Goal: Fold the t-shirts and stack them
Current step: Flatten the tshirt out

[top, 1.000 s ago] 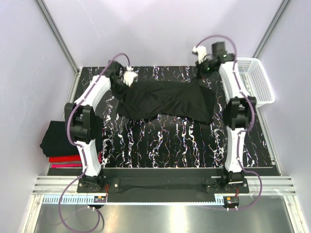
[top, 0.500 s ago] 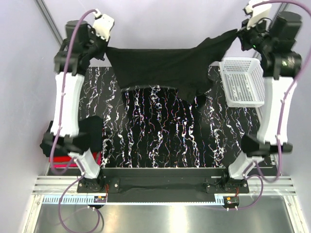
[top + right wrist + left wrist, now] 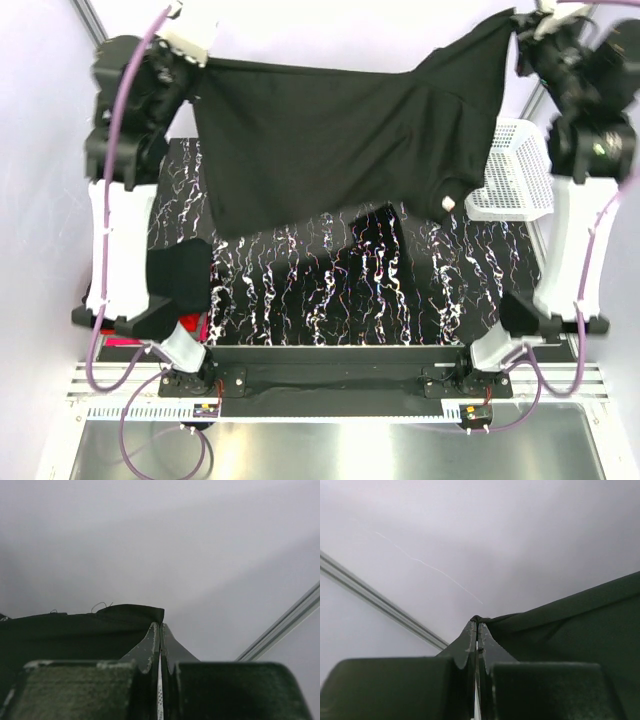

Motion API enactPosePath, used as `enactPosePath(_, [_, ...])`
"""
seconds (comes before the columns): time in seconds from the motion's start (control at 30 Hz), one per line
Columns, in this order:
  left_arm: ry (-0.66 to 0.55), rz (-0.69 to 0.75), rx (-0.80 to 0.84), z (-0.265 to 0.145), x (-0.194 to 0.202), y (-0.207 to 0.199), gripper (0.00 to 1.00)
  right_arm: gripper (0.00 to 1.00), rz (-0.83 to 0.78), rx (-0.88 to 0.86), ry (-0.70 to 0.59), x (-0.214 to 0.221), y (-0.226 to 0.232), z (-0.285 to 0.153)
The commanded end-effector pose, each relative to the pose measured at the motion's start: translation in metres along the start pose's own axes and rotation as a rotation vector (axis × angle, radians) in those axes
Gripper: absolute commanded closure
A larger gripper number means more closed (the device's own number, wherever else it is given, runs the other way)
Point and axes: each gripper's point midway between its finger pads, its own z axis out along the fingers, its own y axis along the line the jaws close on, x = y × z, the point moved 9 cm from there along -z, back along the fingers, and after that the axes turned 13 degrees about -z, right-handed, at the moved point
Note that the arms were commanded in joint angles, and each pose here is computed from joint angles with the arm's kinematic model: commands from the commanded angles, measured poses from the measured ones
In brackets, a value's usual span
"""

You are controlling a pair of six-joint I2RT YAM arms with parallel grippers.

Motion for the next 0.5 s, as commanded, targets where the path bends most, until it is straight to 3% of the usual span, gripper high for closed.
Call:
enactPosePath(0.0, [-0.053, 0.011, -0.067, -0.008, -0.013, 0.01, 1.0, 1.0, -0.031, 0.068, -0.014, -0.006, -0.012, 0.004])
enactPosePath(0.47, [-0.257, 0.013, 0.059, -0.137, -0.048, 0.008, 1.0, 1.0, -0.148, 0.199, -0.126, -0.09, -0.016, -0.135])
